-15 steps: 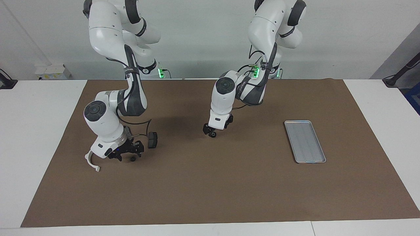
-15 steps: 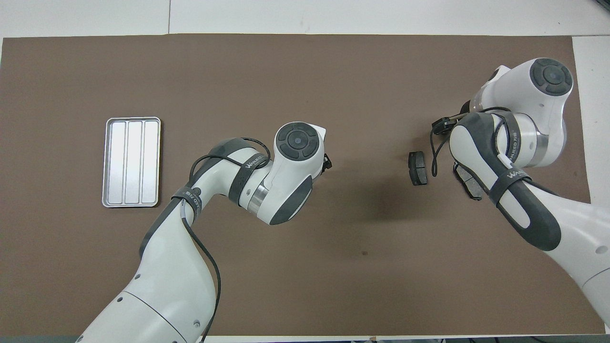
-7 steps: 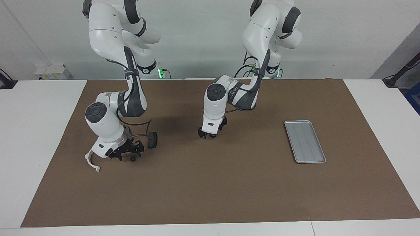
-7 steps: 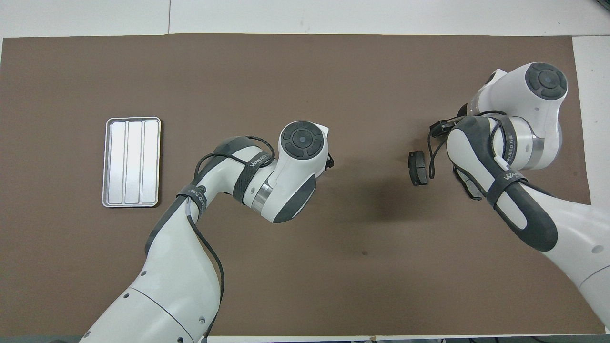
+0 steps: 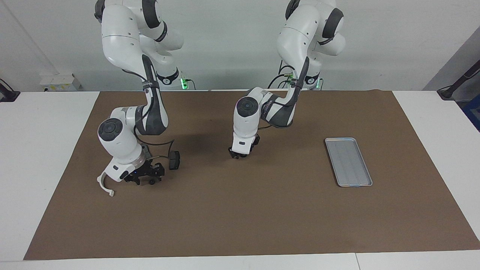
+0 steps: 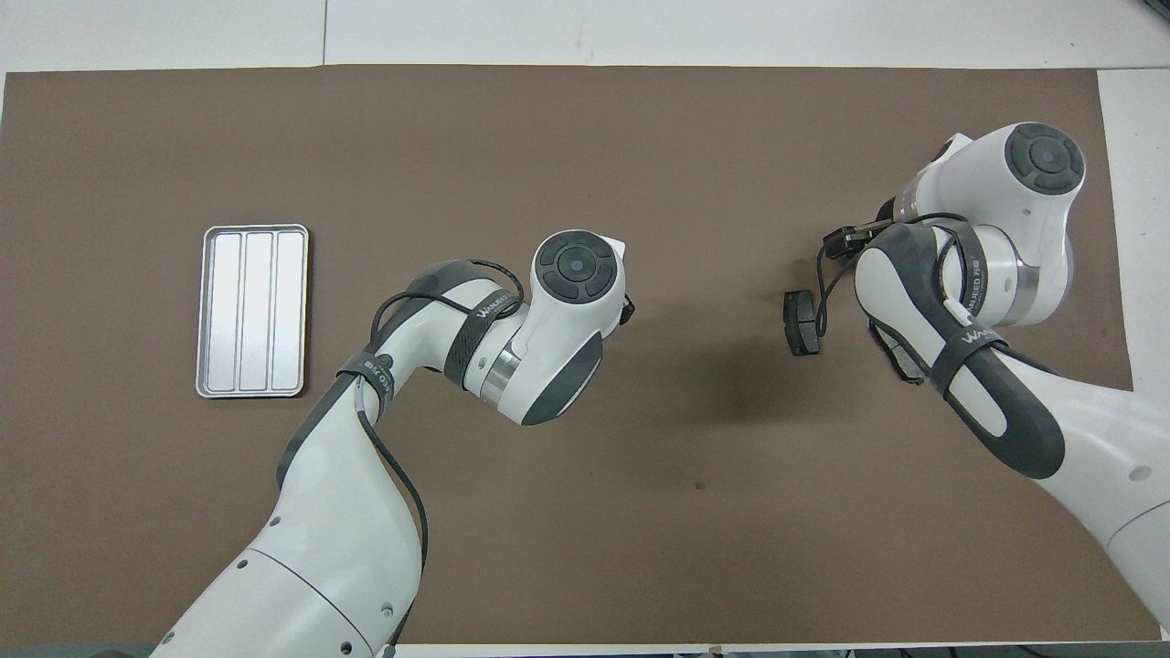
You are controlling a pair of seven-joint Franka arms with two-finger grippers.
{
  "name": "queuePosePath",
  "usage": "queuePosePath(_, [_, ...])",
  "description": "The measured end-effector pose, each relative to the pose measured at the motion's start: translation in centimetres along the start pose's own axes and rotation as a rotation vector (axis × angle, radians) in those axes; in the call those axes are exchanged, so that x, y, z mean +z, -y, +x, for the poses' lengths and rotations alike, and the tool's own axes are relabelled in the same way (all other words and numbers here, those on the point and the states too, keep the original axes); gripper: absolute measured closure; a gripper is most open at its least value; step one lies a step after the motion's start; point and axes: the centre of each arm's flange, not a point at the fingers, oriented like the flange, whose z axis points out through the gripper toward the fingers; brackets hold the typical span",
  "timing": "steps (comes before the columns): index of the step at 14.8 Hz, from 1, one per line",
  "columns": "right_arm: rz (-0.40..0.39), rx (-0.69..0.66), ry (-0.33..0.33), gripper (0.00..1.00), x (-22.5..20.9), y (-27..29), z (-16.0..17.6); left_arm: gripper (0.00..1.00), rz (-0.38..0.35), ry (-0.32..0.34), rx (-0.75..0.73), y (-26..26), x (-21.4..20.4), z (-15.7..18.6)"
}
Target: Pick bearing gear from pile to tray
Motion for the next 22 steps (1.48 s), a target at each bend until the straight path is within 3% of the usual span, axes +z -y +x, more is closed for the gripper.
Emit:
queuePosePath(5, [0.001,0.043,0.0,0.12,0.2,0.2,0.0,0.35,-0.015,-0.009,-0.005,0.0,0.0,0.4])
queuePosePath(7, [0.001,0.055,-0.005,0.1,0.2,0.3,0.1,0.41,-0.023,-0.013,-0.004,-0.1,0.0,0.3])
queuePosePath(9, [0.002,0.058,-0.001,0.1,0.6,0.3,0.1,0.6,-0.034,-0.017,-0.006,-0.2,-0.4,0.3])
queuePosePath(10, [0.002,0.059,0.0,0.17,0.8,0.3,0.1,0.66,-0.034,-0.017,-0.007,-0.2,-0.4,0.3])
queuePosePath(13, [0.001,0.064,-0.011,0.2,1.0,0.2,0.2,0.66,-0.034,-0.017,-0.007,-0.2,-0.4,0.3])
queuePosePath(14, [0.0,0.066,-0.013,0.26,1.2,0.1,0.2,0.66,-0.033,-0.017,-0.007,-0.2,-0.4,0.3])
queuePosePath(18, [0.001,0.065,-0.023,0.7,0.7,0.3,0.4,0.66,-0.01,-0.024,-0.021,0.5,-0.7,1.4])
queuePosePath(19, [0.001,0.068,-0.02,0.75,0.3,0.3,0.4,0.66,-0.004,-0.029,-0.023,1.1,-1.3,2.3])
queuePosePath(22, [0.005,0.071,0.022,0.75,-0.8,0.4,0.7,0.66,0.017,-0.022,0.016,3.8,-4.1,5.8])
